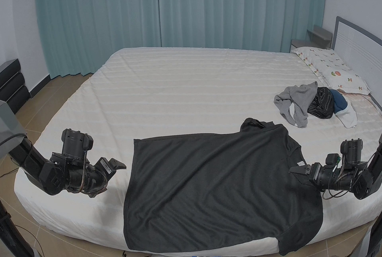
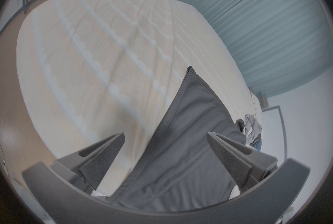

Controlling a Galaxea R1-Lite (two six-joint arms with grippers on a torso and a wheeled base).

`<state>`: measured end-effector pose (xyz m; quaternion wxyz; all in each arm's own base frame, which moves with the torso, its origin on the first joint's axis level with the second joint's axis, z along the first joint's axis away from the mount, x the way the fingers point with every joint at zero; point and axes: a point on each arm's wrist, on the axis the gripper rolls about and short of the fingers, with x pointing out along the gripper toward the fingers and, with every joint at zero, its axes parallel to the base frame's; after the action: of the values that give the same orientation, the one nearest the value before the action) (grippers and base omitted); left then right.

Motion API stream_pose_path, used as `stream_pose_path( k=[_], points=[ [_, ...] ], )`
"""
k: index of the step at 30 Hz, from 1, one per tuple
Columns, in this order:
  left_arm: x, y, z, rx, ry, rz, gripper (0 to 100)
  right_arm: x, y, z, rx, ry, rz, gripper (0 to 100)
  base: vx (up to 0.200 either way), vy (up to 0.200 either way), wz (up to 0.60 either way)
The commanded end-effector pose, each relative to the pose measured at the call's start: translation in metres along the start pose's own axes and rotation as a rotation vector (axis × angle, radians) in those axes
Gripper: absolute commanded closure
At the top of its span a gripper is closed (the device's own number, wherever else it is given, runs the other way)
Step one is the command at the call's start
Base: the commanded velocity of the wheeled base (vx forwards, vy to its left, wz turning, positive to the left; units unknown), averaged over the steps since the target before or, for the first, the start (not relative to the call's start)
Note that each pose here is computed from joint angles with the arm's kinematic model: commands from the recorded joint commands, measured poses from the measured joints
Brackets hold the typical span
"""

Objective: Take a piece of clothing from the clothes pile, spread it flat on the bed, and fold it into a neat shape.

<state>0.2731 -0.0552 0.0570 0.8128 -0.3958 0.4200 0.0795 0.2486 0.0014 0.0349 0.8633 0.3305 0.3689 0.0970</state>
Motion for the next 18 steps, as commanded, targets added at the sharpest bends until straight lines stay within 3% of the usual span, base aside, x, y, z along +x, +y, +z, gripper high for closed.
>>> stream_pose_path(
  k=[1,5,14,18],
  points=[
    [0.003,-0.008,-0.001,-0.034,0.016,-0.031,0,0.0,0.001,0.001,0.004,-0.011,0.009,0,0.0,0.0,0.0],
    [0.001,-0.012,-0.007,-0.055,0.051,-0.052,0,0.002,0.0,0.0,0.005,-0.012,0.01,0,0.0,0.0,0.0],
    [0.0,-0.014,-0.013,-0.041,0.068,-0.05,0,0.003,-0.001,0.001,0.005,-0.012,0.01,0,0.0,-0.2,0.0],
    [0.002,-0.015,-0.011,-0.042,0.063,-0.053,0,0.003,-0.001,0.001,0.006,-0.013,0.009,0,0.0,0.0,0.0]
  ],
)
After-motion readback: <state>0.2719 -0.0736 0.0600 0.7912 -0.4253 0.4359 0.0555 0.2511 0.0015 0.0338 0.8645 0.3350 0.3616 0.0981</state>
